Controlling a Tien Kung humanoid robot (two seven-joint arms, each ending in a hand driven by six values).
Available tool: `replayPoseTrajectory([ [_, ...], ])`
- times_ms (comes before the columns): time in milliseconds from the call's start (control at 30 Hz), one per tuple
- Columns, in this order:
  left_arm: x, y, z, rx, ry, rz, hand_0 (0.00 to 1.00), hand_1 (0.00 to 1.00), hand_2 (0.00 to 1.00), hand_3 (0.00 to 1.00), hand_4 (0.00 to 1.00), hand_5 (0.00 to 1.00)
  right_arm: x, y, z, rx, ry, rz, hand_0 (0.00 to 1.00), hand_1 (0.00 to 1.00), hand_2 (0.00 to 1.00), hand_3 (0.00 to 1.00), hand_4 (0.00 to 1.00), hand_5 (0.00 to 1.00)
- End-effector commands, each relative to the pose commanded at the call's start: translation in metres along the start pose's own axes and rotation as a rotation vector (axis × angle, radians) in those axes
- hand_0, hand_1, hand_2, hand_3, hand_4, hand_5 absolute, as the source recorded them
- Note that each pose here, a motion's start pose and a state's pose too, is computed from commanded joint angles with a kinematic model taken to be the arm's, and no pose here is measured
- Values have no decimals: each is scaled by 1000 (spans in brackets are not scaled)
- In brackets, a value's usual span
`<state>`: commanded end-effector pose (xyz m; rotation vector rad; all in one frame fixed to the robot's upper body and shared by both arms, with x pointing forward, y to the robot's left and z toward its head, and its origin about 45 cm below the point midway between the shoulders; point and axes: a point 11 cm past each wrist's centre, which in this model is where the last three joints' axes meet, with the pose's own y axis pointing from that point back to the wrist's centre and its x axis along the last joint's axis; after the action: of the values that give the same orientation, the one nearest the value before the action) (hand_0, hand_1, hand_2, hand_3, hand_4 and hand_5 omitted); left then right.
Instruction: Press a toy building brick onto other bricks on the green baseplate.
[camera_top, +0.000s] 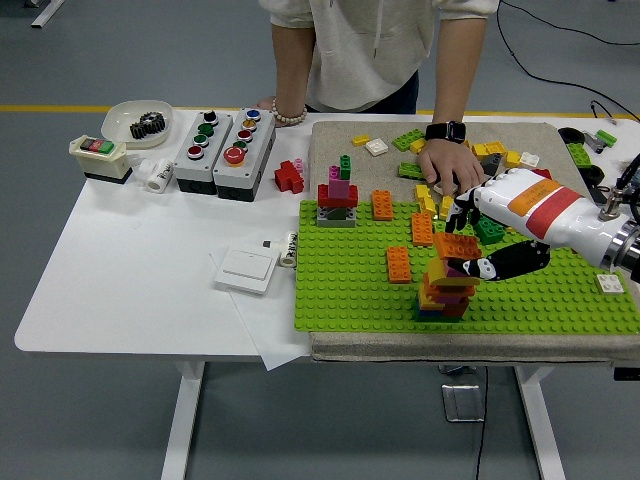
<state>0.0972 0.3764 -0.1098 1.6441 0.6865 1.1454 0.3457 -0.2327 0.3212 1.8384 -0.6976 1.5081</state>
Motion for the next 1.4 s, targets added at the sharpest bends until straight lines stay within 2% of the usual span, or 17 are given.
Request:
replayPoseTrajectory([
  [533, 1, 0, 3, -6, 4, -1, 799, 770, 742, 585, 646, 661, -8, -8, 2, 2, -29, -6, 544, 482, 532, 549, 786, 435],
  [1000, 1, 1, 4, -9, 6, 0, 800, 771, 741, 585, 646, 661, -14, -5, 11, -23, -36, -15, 536, 482, 532, 551, 791, 441],
  [1133, 1, 1, 4, -9, 7, 0, 800, 771, 741, 585, 646, 661, -11, -4, 12, -22, -39, 1, 536, 482, 532, 551, 791, 441],
  [1400, 0, 1, 4, -9, 8, 1, 801, 772, 744, 586, 647, 661, 10, 2, 17, -25, -62, 102, 553, 492, 546, 571, 796, 440],
])
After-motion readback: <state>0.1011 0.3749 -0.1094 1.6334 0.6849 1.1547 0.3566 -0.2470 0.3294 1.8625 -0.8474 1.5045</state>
